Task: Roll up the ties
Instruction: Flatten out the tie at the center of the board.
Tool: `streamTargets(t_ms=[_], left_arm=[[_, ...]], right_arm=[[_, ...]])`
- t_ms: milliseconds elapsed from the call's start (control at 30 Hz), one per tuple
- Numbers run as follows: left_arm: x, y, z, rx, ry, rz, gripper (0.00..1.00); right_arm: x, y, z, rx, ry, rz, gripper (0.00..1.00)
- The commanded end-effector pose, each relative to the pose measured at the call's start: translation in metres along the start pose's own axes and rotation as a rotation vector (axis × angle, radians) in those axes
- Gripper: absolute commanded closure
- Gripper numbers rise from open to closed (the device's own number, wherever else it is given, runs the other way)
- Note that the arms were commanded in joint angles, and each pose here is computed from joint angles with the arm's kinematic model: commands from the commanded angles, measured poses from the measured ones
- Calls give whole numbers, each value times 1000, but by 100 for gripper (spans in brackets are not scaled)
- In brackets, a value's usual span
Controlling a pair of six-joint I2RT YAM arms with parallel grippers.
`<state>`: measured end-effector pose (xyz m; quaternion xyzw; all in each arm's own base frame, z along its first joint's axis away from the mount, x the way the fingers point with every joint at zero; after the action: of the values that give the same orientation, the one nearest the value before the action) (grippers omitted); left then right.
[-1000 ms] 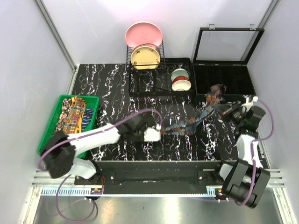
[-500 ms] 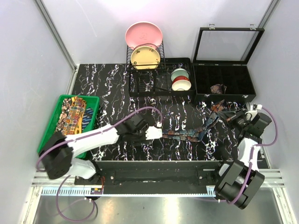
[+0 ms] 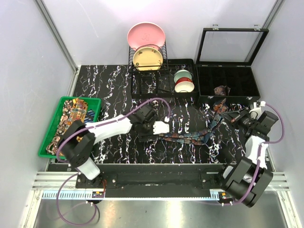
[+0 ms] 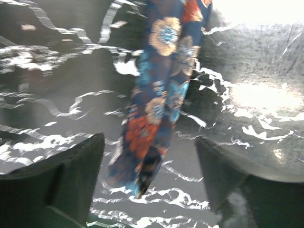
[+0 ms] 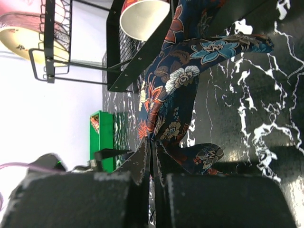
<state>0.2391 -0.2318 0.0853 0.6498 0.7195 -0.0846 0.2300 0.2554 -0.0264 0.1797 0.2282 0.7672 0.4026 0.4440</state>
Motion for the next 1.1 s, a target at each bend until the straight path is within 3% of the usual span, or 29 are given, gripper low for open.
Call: streamTargets(t_ms=[0, 33, 67, 133, 200, 400, 467, 567, 733, 833, 1033, 1067], left_arm=[[9, 6, 19, 17, 69, 20, 41], [18, 10, 18, 8, 86, -3, 48], [23, 11, 16, 2, 92, -13, 63], [40, 7, 13, -12, 122, -27, 74], [52, 2, 3, -52, 140, -30, 85], [68, 1, -23, -188, 156, -78, 89], [77, -1, -25, -211, 178, -79, 89], [83, -3, -30, -238, 179, -65, 88], [89, -6, -39, -270, 175, 9, 88], [103, -5, -45, -285, 213, 58, 90], [115, -13, -54, -259, 166, 212, 90], [124, -6, -59, -276, 162, 184, 90]], right_arm=[[-25, 18, 2, -130, -10, -168, 100], [-28, 18, 2, -134, -10, -178, 100], [-32, 20, 3, -143, -13, -215, 100], [-36, 13, 7, -129, 10, -231, 98], [-39, 3, 10, -111, 52, -214, 86], [-69, -20, -9, -45, 53, -184, 81], [-66, -22, -16, -6, 130, -243, 81], [-60, -47, -26, 134, 249, -269, 89], [-62, -63, -39, 171, 419, -416, 70], [-66, -76, -32, 164, 442, -435, 70], [-71, -77, -7, 90, 432, -447, 71], [-69, -73, 1, 76, 447, -469, 71]])
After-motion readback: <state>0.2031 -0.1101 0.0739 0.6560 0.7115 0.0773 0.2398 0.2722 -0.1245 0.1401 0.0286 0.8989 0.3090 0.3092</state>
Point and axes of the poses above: each gripper's point midway between its finger pads, its own z axis out along the fingers, its own y axis along the line the jaws close on, x = y × z, the point moved 4 cm from there along -z, back along the fingers, and after that the axes turned 6 degrees about -z, right-handed, at the moved point
